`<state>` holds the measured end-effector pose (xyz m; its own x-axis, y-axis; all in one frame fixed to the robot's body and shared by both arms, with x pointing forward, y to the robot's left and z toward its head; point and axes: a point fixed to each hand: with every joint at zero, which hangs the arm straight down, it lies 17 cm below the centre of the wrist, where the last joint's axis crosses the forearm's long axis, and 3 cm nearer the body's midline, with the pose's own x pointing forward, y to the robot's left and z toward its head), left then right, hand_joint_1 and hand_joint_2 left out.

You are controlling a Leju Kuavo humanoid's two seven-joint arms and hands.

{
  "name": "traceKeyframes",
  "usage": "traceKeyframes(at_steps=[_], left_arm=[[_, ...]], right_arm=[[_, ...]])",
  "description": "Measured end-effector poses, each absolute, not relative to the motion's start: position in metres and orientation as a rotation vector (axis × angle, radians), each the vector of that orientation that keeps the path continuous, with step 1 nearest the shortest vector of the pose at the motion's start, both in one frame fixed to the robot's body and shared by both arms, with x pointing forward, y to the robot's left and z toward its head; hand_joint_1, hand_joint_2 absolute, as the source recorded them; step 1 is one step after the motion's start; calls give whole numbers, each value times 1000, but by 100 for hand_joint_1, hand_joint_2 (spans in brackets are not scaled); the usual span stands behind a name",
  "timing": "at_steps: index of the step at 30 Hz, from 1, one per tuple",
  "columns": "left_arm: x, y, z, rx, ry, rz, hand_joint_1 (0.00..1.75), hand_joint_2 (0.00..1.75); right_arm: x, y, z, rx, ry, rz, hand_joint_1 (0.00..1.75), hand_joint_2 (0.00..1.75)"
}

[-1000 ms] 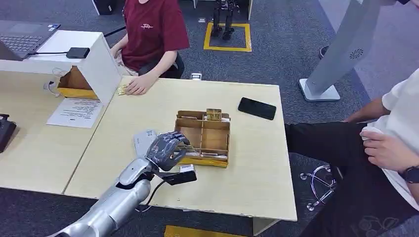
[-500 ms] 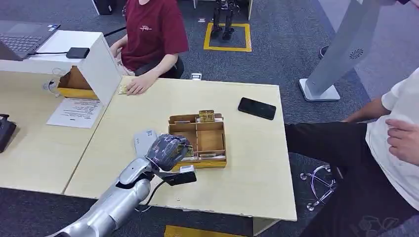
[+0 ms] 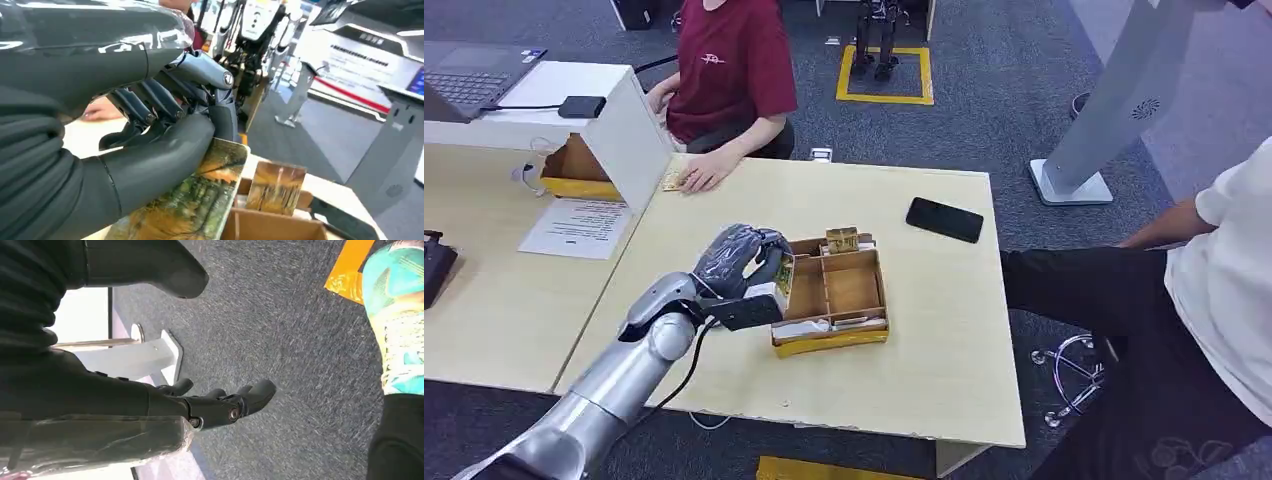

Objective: Pass the card to the sensor for recognition and then transmit it.

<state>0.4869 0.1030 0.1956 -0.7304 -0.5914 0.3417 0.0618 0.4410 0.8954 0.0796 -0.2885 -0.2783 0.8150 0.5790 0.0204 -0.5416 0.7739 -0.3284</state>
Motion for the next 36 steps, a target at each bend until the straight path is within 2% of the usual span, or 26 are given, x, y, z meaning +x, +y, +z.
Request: traceKeyframes(at_steps=[7,12,17,21,29,36], left_arm=[[531,154,323,589,-2133,-1277,175,175],[541,172,358,691,-2139,-1269,175,175],[584,212,410,990,-2068,-1213,175,175],[617,248,413,1175,-1936,-1188,175,175],[654,302,390,1361,-1722,-1099,175,175],[662,317,362,1381,-1627,-1096,175,175]], right_arm=[[79,-288,-279,-313,-125,612,0,175],[81,-287,-278,-312,-131,614,0,175],[85,-287,-278,-315,-144,629,0,175],[89,-287,-277,-318,-154,640,0,175],[91,-288,-277,-323,-152,656,0,175],[90,-288,-277,-323,-150,660,0,175]])
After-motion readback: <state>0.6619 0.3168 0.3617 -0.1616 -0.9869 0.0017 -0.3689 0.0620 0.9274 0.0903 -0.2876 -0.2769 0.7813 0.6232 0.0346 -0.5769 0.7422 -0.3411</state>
